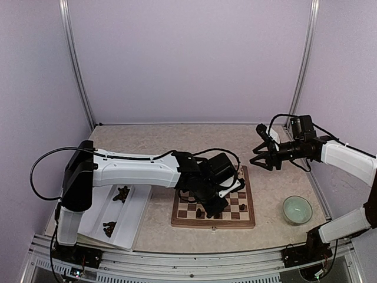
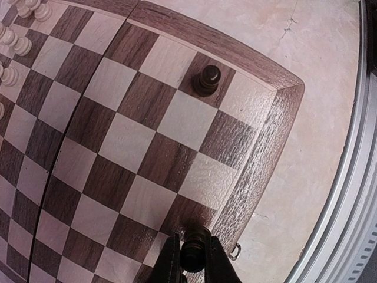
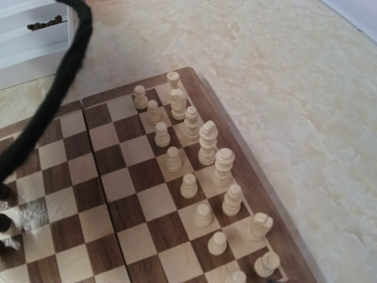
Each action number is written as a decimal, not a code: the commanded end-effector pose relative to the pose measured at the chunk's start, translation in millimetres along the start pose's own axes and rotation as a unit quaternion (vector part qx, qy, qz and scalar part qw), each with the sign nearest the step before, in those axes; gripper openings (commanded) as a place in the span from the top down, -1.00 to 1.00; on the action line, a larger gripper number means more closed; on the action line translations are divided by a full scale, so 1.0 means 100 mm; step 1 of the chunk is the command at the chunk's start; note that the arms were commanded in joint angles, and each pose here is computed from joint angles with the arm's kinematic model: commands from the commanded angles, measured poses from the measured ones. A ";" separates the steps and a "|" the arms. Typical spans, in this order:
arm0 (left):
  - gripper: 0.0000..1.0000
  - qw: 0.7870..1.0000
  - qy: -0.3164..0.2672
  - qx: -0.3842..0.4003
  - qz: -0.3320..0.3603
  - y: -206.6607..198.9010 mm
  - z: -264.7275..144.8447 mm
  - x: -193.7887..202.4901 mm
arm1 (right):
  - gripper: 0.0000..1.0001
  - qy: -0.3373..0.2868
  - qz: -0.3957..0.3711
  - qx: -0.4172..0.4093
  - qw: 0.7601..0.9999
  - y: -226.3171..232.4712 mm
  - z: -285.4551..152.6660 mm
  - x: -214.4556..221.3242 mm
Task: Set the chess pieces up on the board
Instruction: Place the king at e8.
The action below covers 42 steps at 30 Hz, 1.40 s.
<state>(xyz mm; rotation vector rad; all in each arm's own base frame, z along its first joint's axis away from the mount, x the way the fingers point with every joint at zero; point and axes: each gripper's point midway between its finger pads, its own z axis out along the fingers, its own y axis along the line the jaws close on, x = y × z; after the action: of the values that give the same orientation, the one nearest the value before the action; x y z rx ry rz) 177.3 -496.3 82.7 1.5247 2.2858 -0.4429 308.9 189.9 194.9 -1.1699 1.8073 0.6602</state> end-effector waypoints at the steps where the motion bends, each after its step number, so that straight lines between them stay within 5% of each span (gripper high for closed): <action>1: 0.79 1.000 -0.007 -0.001 0.008 -0.03 0.03 -0.06 | -0.09 -0.001 0.003 -0.006 1.000 -0.01 0.01 0.04; 30: 0.68 1.000 0.002 -0.014 0.002 0.02 0.18 0.01 | -0.10 0.001 0.007 -0.014 1.000 0.01 0.03 0.06; 42: 0.24 1.000 0.003 -0.013 0.003 -0.06 0.02 0.03 | -0.11 0.001 0.009 -0.019 1.000 0.02 0.04 0.06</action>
<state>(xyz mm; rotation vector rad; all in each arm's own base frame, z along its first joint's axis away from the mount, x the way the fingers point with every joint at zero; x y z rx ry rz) 179.4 -500.7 74.0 1.5095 2.2810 -0.4183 308.4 192.0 189.9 -1.1792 1.8122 0.6855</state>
